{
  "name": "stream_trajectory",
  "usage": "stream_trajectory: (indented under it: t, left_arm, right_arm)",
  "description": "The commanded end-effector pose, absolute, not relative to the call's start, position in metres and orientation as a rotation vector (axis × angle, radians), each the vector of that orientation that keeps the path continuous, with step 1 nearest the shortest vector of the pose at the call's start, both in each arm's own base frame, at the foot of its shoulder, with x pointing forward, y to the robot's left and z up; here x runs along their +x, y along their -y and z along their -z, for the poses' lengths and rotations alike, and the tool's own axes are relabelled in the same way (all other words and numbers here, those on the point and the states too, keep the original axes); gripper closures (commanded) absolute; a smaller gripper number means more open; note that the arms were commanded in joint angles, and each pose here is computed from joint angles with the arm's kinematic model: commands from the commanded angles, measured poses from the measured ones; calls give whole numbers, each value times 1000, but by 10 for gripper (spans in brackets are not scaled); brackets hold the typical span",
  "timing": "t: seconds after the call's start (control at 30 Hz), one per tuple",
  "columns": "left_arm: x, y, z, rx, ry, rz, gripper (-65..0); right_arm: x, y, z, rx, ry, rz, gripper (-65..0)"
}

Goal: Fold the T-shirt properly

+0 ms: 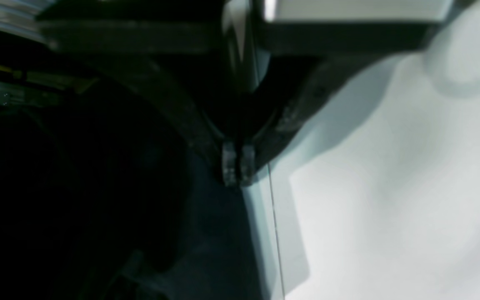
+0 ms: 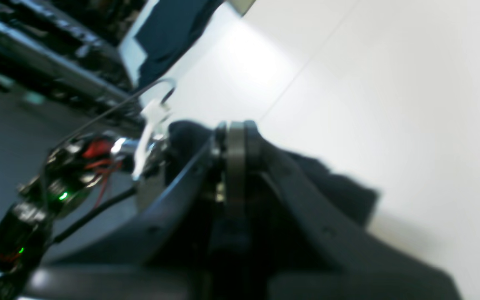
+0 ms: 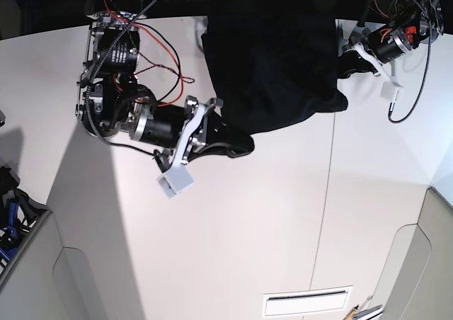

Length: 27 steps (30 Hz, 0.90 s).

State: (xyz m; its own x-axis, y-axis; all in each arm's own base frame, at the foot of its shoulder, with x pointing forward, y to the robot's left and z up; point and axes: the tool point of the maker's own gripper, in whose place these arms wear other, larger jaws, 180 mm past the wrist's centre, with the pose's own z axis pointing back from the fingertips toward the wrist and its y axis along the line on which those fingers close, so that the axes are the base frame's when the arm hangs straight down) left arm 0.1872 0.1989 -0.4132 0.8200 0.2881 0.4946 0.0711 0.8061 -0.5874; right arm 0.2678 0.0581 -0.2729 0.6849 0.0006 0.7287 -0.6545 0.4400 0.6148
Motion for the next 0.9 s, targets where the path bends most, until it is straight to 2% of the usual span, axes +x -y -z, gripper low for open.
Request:
stream_trajectory:
  t: [0.0,0.2,0.4,0.53,0.67,0.77,0.87]
  left_arm:
    - [192,-201,405,-641,638,-118,0]
    - [194,-201,404,-646,644,-120,0]
    - [205,-204,381,-723,735,-179,0]
    - [211,-225,359,-711,821,-212,0]
    - [211,-238,334,-715,873,-207,-171]
    - [199,-222,317,-800,832,-136,-188]
    - [186,-210,315,-782,771,-54,-188]
  right_arm:
    - [266,-68,257,1099,766,-486,0]
    - [225,-110,268,1132,651,-633,0]
    - [229,-122,285,979,687,-703,0]
    - [241,-114,294,887,711,-685,0]
    - [246,-110,298,840,722,-683,0]
    - [251,-106,302,796,737,-682,0]
    - [258,-100,307,753,749,-663,0]
